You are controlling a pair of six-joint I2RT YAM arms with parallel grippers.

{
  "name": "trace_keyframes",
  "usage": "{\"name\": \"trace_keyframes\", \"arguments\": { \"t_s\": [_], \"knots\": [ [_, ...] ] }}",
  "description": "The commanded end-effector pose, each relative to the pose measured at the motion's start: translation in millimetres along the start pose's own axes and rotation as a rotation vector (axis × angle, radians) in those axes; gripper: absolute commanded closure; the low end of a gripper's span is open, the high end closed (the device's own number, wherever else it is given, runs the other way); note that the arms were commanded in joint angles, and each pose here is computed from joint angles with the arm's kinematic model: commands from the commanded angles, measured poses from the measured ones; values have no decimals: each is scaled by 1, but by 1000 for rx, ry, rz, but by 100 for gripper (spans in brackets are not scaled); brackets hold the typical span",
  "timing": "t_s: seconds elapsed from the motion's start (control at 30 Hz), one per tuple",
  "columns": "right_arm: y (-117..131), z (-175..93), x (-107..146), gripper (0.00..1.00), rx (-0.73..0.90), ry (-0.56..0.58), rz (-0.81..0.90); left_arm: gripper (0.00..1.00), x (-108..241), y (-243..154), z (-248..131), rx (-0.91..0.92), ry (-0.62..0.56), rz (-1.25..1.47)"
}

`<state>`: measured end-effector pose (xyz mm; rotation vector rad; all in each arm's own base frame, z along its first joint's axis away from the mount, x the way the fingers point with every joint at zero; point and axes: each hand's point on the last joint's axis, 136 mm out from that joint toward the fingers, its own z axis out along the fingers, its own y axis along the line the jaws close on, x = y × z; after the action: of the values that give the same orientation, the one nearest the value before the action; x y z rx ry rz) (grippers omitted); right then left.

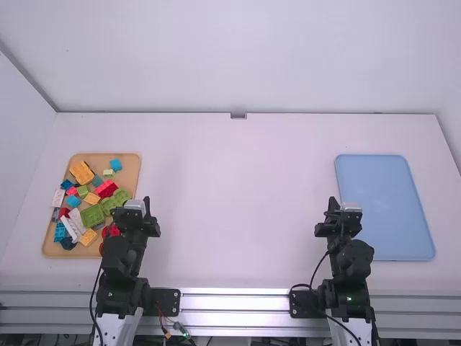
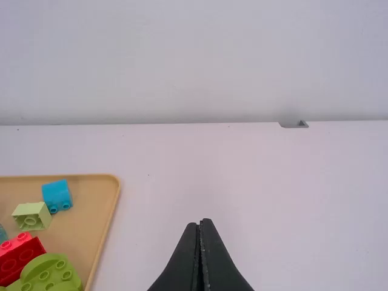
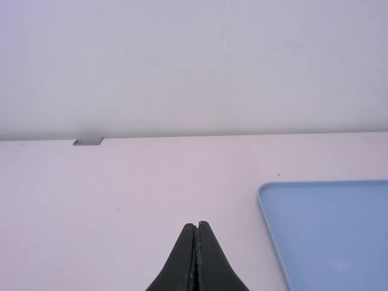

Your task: Assemble lego blocks to make yellow taxi

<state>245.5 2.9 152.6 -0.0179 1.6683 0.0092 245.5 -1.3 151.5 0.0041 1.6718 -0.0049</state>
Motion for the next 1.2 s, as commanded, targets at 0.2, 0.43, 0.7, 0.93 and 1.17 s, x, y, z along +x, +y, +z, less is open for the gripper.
{"name": "trace_keyframes", "arguments": {
  "t_s": [0.2,0.43,0.7,0.93,1.17],
  "knots": [
    [0,0,-2,98,-3,0,1,98,-2,0,0,-2,2,0],
    [1,1,-10,93,-8,13,2,93,-9,1,0,-10,17,5],
    [3,4,-25,83,-19,60,4,83,-23,4,1,-24,48,19],
    [5,13,-41,72,-32,99,7,72,-38,12,5,-72,76,33],
    [15,28,-59,58,-92,149,11,58,-56,25,14,-154,113,4]
  ]
}}
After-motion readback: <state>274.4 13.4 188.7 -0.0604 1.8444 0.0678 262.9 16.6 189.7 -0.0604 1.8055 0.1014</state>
